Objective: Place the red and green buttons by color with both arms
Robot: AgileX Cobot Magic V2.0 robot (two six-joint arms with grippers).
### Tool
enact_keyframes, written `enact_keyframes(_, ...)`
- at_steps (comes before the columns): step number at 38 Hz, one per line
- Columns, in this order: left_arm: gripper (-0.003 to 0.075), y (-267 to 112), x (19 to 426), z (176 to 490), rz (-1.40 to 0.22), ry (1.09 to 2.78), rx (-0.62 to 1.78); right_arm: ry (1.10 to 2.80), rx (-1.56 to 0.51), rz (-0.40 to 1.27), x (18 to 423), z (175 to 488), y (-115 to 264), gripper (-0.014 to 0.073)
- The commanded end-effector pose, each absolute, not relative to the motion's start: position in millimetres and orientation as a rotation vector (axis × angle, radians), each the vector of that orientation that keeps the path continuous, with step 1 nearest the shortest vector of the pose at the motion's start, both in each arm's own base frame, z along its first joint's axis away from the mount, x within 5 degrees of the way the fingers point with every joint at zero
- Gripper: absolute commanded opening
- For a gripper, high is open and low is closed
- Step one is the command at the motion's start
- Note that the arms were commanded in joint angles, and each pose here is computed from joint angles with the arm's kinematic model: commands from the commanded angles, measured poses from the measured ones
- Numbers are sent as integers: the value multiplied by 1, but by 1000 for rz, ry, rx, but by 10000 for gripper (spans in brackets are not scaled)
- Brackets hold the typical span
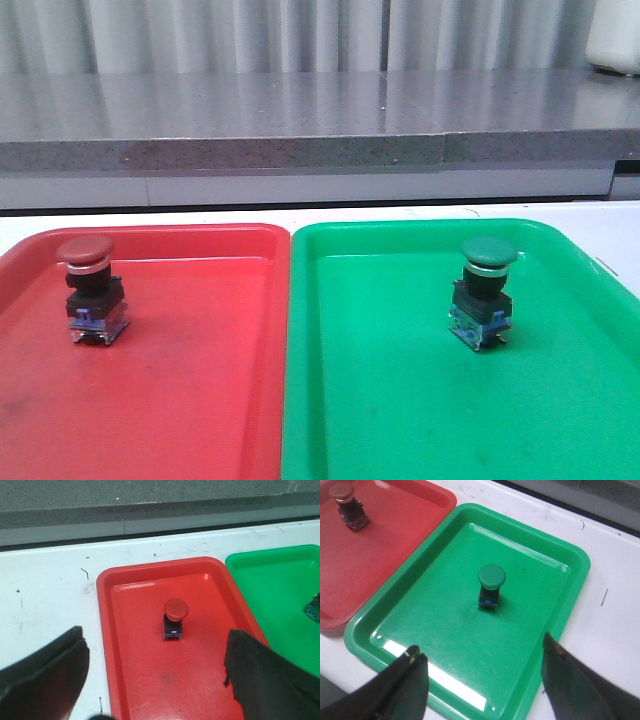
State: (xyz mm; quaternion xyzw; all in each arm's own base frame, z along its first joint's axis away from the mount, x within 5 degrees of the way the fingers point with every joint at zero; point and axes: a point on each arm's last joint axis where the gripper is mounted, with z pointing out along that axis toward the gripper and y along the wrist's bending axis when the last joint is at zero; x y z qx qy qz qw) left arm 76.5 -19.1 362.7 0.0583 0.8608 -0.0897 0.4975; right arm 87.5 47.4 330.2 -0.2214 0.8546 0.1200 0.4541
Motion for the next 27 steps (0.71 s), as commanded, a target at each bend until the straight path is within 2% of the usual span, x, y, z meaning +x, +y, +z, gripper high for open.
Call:
enact_keyframes(1, 545, -20, 78, 376, -235, 1995, 130, 2027, -532, 294, 90, 343, 47, 502)
enact_keyframes(10, 545, -21, 78, 376, -149, 1970, 308, 2027, -532, 294, 90, 343, 47, 502)
enact_keyframes(18, 523, -22, 78, 376, -154, 1970, 311, 2026, -531, 294, 90, 343, 47, 484)
enact_keyframes(21, 433, -22, 77, 376, -154, 1972, 311, 2026, -531, 294, 90, 343, 47, 388)
enact_keyframes(27, 124, -22, 77, 376, -154, 1972, 311, 2026, -531, 294, 90, 343, 47, 86)
